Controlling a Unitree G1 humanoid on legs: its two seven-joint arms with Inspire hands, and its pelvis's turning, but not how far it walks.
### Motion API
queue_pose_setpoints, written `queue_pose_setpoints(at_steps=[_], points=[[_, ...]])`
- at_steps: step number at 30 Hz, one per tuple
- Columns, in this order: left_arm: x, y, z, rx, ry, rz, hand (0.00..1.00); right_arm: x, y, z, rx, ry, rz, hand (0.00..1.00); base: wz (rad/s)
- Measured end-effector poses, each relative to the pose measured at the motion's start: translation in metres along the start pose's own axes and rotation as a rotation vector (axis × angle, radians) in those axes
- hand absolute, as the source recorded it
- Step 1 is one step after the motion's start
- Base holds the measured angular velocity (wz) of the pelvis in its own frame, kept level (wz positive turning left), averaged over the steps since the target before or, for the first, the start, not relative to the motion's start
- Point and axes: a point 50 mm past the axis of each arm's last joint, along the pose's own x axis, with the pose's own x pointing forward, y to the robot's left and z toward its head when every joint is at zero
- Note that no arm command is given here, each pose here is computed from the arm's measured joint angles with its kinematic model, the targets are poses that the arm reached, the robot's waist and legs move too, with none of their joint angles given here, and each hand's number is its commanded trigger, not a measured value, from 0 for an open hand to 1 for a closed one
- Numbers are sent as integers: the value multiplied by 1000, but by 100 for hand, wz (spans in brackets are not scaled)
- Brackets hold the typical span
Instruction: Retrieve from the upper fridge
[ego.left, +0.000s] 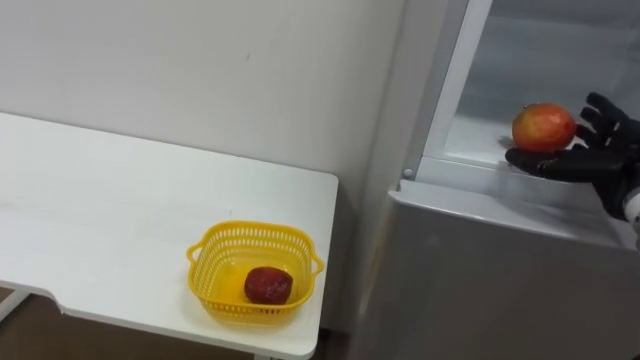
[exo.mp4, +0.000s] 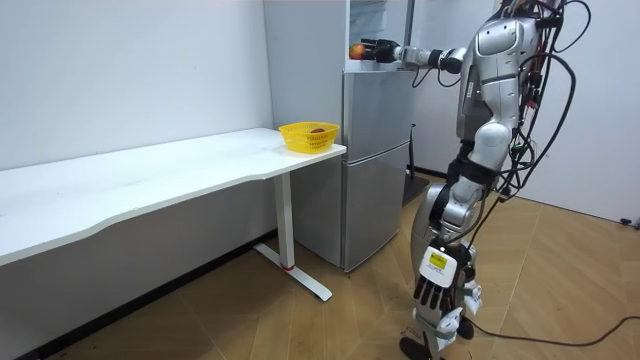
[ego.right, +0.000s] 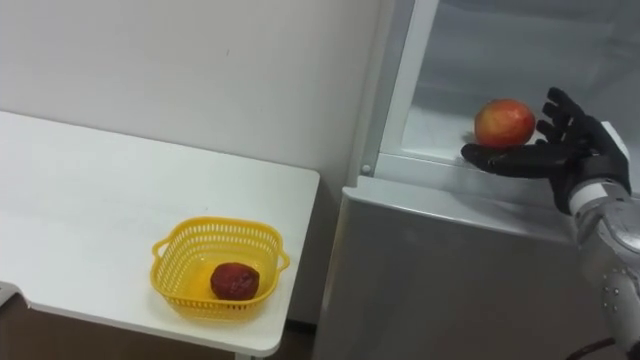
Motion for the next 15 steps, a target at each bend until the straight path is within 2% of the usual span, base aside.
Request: queue_pose_setpoints(at_steps=[15], points=[[0, -1, -4, 2, 8, -4, 0, 1, 3, 4, -82, -13, -158, 0, 0]])
